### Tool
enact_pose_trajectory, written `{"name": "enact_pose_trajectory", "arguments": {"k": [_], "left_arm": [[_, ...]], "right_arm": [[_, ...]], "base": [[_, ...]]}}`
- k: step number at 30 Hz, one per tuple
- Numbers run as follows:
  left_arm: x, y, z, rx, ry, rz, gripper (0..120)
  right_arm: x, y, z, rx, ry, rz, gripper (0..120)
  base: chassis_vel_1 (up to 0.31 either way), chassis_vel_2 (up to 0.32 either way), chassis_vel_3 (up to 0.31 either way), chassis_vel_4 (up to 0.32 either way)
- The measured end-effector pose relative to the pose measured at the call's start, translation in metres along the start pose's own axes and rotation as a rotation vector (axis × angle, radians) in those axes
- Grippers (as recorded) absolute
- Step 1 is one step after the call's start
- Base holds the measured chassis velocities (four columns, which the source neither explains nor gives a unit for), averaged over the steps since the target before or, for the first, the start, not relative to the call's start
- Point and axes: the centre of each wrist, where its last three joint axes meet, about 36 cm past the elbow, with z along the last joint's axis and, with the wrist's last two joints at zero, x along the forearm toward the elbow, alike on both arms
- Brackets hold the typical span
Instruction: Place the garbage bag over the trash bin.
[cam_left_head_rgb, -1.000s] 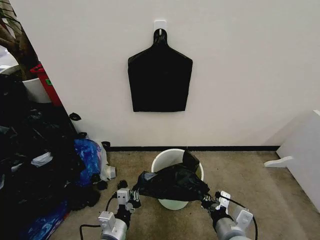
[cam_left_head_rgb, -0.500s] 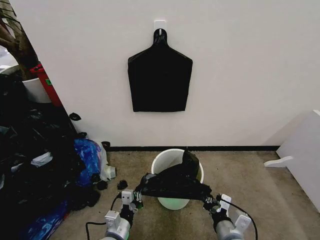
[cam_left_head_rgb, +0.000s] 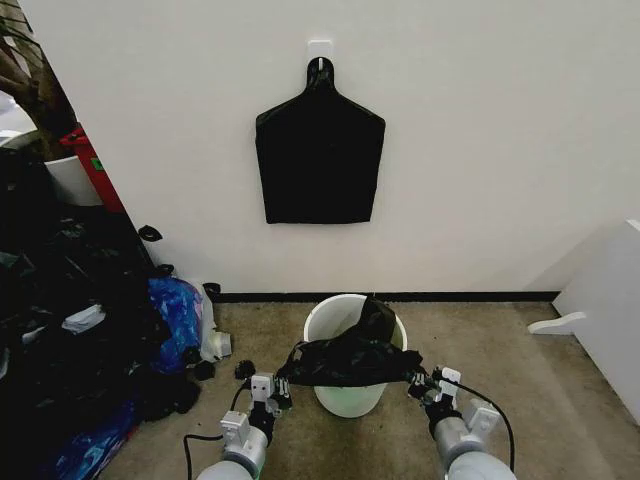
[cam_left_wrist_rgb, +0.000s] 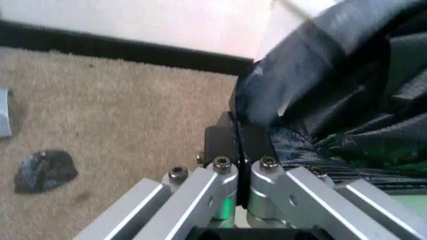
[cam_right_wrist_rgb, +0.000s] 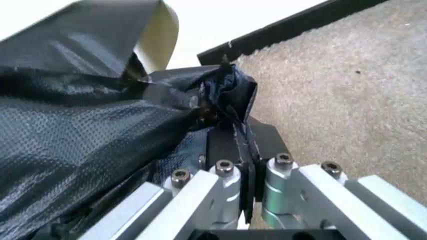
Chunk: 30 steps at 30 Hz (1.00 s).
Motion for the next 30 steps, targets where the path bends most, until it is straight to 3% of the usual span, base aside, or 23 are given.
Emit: {"name": "enact_pose_trajectory", "arguments": {"k": [11,22,27,30], "left_arm": [[-0.007,-0.005,0.015,0.025,0.029,0.01,0],[-0.008,-0.004,0.018,0.026,0.035,0.005,0],[-0.001,-0.008,0.013,0.003,0.024,0.0,0],[0.004,-0.009,0.011,-0.014,0.02,0.0,0]], "right_arm": [[-0.008,-0.015,-0.009,0.055,0.081,-0.093,0],[-0.015,-0.025,-0.019,0.082,0.073,-0.109,0],[-0.008,-0.022,-0.018,0.107,0.058,-0.105,18],[-0.006,-0.022,-0.018,0.11,0.057,-0.103,23]], "base": [[0.0,0.0,0.0,0.0],[0.0,0.0,0.0,0.0],[0.0,0.0,0.0,0.0],[0.0,0.0,0.0,0.0]]}}
